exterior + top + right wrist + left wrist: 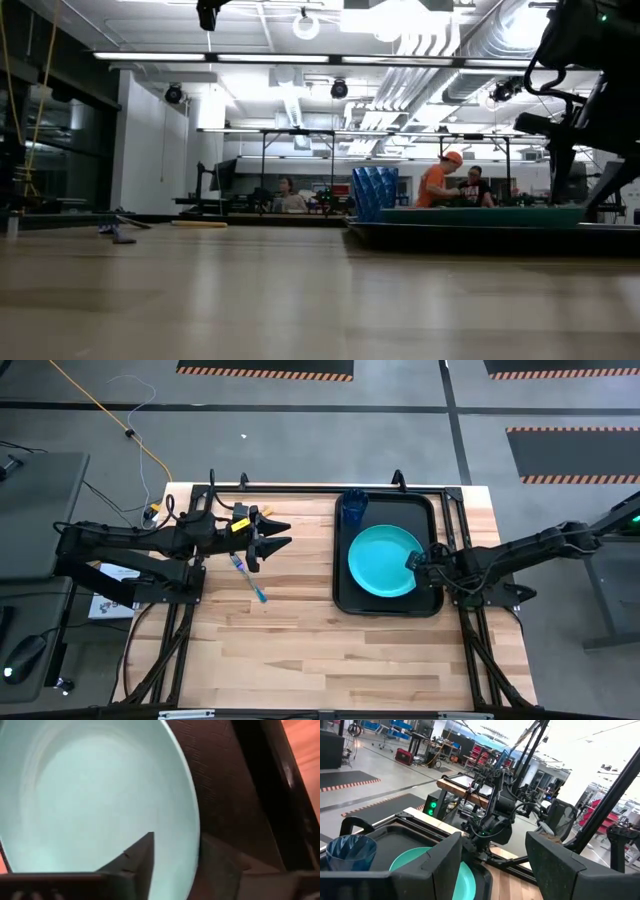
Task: Pick and place plate/cup/fork/spoon on tray
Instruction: Put the blue plate on the black tray to the bottom of the blue cup, then put the blue fork on the black tray to bottom of the blue plate
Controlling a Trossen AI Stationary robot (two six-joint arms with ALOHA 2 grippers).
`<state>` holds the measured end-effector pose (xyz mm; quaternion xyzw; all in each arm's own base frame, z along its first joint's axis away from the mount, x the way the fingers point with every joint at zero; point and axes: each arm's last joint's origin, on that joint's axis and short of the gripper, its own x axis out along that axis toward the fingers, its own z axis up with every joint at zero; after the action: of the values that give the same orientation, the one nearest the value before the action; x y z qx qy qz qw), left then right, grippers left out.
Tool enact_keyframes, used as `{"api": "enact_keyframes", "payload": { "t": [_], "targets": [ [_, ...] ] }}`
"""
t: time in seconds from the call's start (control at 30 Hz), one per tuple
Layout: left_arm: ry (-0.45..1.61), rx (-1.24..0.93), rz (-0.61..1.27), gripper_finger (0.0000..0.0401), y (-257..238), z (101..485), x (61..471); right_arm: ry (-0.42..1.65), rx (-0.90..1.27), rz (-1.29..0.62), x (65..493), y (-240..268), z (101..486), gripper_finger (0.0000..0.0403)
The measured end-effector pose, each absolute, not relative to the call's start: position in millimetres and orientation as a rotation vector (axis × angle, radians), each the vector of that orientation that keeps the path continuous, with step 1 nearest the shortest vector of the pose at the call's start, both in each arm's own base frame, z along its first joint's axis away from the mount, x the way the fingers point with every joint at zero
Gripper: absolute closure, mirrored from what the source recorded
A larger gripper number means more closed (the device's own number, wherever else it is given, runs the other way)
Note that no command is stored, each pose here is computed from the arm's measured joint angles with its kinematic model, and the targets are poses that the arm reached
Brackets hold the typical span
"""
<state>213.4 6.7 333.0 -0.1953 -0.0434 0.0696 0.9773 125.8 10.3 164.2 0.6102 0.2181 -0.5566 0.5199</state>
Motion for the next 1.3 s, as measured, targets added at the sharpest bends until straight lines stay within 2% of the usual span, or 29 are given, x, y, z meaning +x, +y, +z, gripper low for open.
{"api": "enact_keyframes", "payload": {
  "t": [0.13, 0.23, 0.4, 0.57, 0.7, 0.77, 0.87, 0.97, 1.3],
  "targets": [
    [-0.087, -0.393, 0.14, 0.0192, 6.7, 332.9, 213.4, 0.525, 1.419, -1.35, 123.7, 9.4, 173.3, 0.0197],
    [-0.087, -0.393, 0.141, 0.0192, 6.8, 332.9, 213.4, 0.504, 1.399, -1.342, 123.7, 8.7, 181.5, 0.0178],
    [-0.084, -0.406, 0.14, 0.0192, 6.7, 332.6, 213.3, 0.436, 1.323, -1.244, 129.8, 7.5, 200.7, 0.0175],
    [-0.063, -0.451, 0.168, 0.0192, 7.7, 329.1, 216.8, 0.372, 1.212, -1.021, 148.3, 9.1, 227.1, 0.0174],
    [0.113, -0.498, 0.391, 0.0192, 14.7, 338.3, 212.1, 0.319, 1.171, -0.924, 157.4, 10.1, 240.2, 0.0174],
    [0.274, -0.542, 0.543, 0.0192, 18.4, 337.8, 207.3, 0.304, 1.16, -0.912, 158.8, 10.0, 242.6, 0.0174],
    [0.511, -0.668, 0.747, 0.0192, 18.6, 320.0, 198.6, 0.305, 1.162, -0.909, 158.9, 10.1, 242.8, 0.0174],
    [0.635, -0.797, 0.88, 0.0192, 7.7, 295.2, 191.7, 0.318, 1.163, -0.901, 159.0, 10.4, 242.7, 0.0174],
    [0.67, -1.105, 1.251, 0.0192, -38.0, 196.7, 183.8, 0.375, 1.14, -0.895, 157.1, 10.9, 240.6, 0.0174]
  ]
}}
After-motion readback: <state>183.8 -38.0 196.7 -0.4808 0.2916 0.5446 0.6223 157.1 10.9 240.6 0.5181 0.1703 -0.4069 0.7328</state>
